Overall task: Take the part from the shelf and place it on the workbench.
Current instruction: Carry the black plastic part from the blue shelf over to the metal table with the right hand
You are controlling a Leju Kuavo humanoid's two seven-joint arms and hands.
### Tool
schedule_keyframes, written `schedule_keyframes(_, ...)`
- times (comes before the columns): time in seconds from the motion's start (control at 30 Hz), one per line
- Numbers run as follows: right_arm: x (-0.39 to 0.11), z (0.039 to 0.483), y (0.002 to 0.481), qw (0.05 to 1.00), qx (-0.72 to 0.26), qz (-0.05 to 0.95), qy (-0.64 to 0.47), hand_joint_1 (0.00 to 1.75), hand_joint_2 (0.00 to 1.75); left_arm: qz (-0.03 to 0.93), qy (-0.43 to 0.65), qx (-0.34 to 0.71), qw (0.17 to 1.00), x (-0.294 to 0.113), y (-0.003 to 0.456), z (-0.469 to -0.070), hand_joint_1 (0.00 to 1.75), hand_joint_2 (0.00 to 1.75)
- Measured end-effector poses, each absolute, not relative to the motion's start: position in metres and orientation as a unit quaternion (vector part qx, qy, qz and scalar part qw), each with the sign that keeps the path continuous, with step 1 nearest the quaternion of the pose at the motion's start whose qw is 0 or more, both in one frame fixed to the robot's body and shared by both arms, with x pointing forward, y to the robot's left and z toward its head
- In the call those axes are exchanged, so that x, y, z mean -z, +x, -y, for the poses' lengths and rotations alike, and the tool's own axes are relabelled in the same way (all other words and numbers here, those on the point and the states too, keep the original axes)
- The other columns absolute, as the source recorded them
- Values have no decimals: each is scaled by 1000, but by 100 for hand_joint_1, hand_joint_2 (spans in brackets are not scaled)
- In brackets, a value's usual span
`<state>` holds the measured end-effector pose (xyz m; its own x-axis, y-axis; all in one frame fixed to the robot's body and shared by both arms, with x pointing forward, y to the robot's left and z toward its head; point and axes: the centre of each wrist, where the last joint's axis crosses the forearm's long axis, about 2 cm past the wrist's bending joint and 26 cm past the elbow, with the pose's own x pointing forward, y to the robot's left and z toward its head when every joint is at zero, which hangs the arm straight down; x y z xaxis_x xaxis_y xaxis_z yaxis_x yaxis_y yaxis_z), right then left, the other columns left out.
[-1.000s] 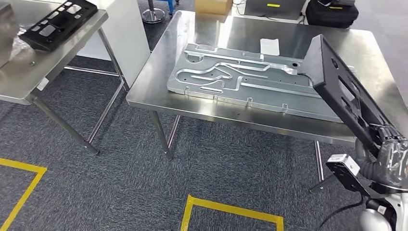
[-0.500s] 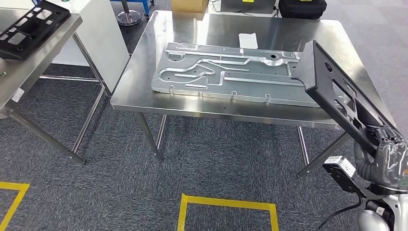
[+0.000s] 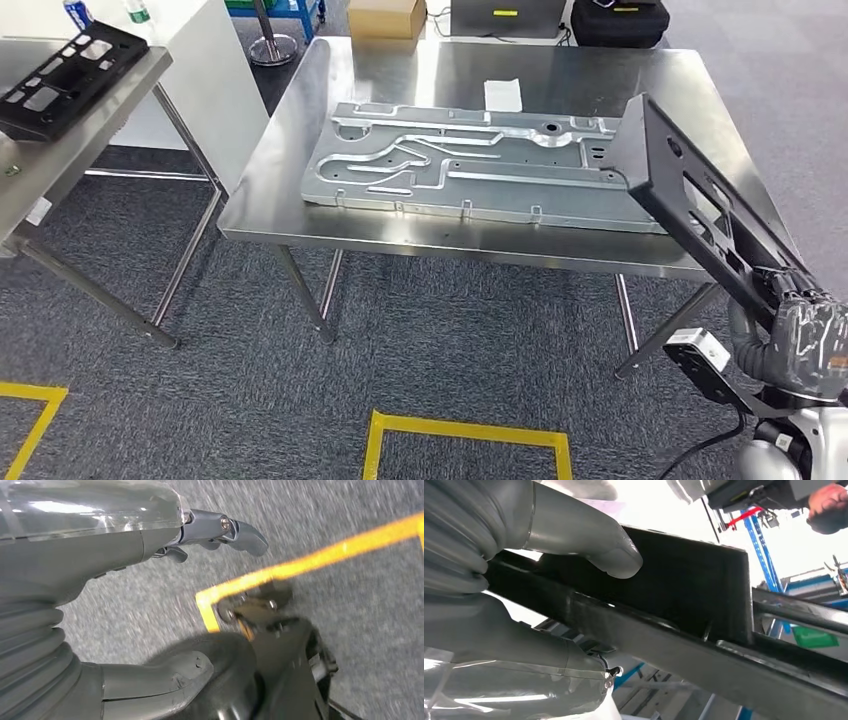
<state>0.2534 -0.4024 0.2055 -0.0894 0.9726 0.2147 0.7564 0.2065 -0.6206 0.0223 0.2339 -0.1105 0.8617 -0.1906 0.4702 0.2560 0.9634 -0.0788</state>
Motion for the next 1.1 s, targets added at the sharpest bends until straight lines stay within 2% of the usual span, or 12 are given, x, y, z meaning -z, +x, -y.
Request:
schedule_keyframes(0.67, -198, 400, 252, 312, -182, 711, -603, 175, 175, 236, -61, 112, 963, 111, 28, -240, 0, 175)
schedule_keyframes(1.1, -186, 407, 235, 325, -195, 700, -605, 175, 175, 216, -70, 98, 969, 110, 22, -233, 0, 175)
